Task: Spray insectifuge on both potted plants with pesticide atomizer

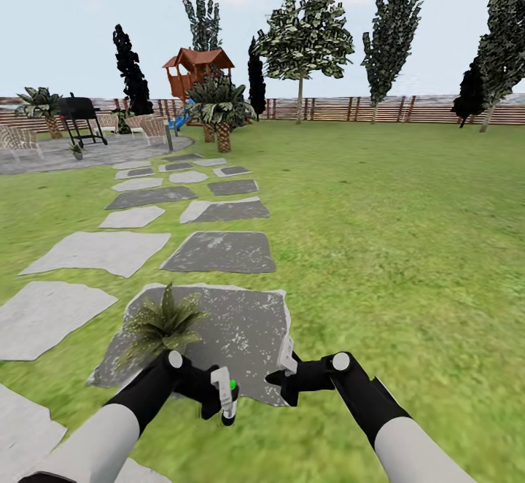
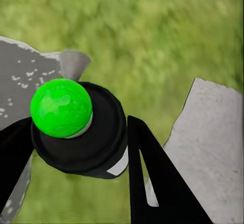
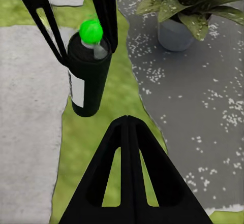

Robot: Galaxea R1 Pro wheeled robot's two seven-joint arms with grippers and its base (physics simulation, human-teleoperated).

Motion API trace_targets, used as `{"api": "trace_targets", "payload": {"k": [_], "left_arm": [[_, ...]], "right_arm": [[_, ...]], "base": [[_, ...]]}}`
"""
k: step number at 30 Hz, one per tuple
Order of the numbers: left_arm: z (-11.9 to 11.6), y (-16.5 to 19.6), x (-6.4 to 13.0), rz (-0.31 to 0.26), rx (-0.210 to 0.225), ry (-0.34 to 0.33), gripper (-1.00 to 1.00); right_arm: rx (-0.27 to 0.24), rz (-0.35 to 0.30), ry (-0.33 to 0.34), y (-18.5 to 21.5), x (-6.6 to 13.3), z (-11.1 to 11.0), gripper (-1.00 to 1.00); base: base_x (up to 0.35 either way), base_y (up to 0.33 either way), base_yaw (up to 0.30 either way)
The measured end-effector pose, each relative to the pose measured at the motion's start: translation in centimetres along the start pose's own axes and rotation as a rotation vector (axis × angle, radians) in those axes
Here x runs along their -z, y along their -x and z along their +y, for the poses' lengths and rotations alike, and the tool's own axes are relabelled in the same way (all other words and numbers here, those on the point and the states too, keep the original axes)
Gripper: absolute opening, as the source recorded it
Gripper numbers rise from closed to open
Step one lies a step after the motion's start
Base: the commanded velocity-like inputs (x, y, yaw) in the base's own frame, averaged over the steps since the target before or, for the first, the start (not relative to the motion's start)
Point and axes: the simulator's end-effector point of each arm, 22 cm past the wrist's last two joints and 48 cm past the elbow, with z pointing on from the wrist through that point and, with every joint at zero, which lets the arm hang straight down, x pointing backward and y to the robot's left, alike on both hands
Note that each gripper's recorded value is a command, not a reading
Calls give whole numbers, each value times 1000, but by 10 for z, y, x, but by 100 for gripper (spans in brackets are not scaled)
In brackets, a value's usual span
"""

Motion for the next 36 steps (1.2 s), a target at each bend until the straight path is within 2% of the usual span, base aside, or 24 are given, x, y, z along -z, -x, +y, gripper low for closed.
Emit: {"api": "trace_targets", "payload": {"k": [4,8,14,36], "left_arm": [[-6,16,-8,-21,-13,-11,-100],[2,26,-13,-34,-15,37,-100],[0,29,-19,-30,-17,45,-100],[-15,49,-33,-58,-20,14,-100]], "right_arm": [[-2,1,2,-1,0,1,-100],[0,0,1,0,0,0,-100],[0,0,0,0,0,0,-100],[0,0,0,0,0,0,-100]], "base": [[0,0,0],[0,0,0],[0,0,0],[0,0,0]]}}
